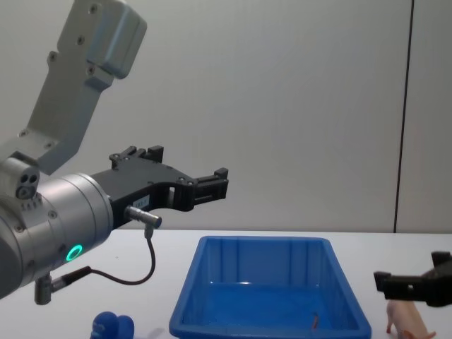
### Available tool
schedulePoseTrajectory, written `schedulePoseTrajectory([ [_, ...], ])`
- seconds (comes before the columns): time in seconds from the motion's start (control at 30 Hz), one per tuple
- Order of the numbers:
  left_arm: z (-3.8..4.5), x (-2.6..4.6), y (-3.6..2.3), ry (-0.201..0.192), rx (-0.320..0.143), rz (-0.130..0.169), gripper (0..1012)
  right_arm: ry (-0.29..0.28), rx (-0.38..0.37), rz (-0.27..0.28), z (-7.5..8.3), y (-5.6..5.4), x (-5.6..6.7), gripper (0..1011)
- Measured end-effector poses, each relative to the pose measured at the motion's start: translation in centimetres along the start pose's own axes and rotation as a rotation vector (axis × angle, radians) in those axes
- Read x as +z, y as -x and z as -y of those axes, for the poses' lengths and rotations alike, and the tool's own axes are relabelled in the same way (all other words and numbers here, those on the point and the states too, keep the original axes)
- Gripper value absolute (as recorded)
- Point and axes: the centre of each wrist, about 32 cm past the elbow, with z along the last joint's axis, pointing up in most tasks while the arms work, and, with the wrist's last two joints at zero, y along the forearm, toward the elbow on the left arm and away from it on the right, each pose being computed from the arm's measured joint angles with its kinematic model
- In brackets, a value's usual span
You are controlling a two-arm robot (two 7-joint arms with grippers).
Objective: Pick up the two dolls from the table and place them into the box.
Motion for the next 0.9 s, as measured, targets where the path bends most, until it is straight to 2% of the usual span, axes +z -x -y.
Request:
schedulePoseTrajectory([
  [0.4, 0.0, 0.0, 0.0, 0.0, 0.0, 0.0, 1002, 0.083, 0.01, -0.016, -0.1, 0.0, -1.3, 1001],
  [0.83, 0.0, 0.0, 0.0, 0.0, 0.0, 0.0, 1001, 0.145, 0.009, -0.03, -0.5, 0.3, -2.3, 1001],
  [0.9, 0.0, 0.0, 0.0, 0.0, 0.0, 0.0, 1002, 0.152, 0.006, -0.034, -0.7, 0.3, -2.4, 969],
])
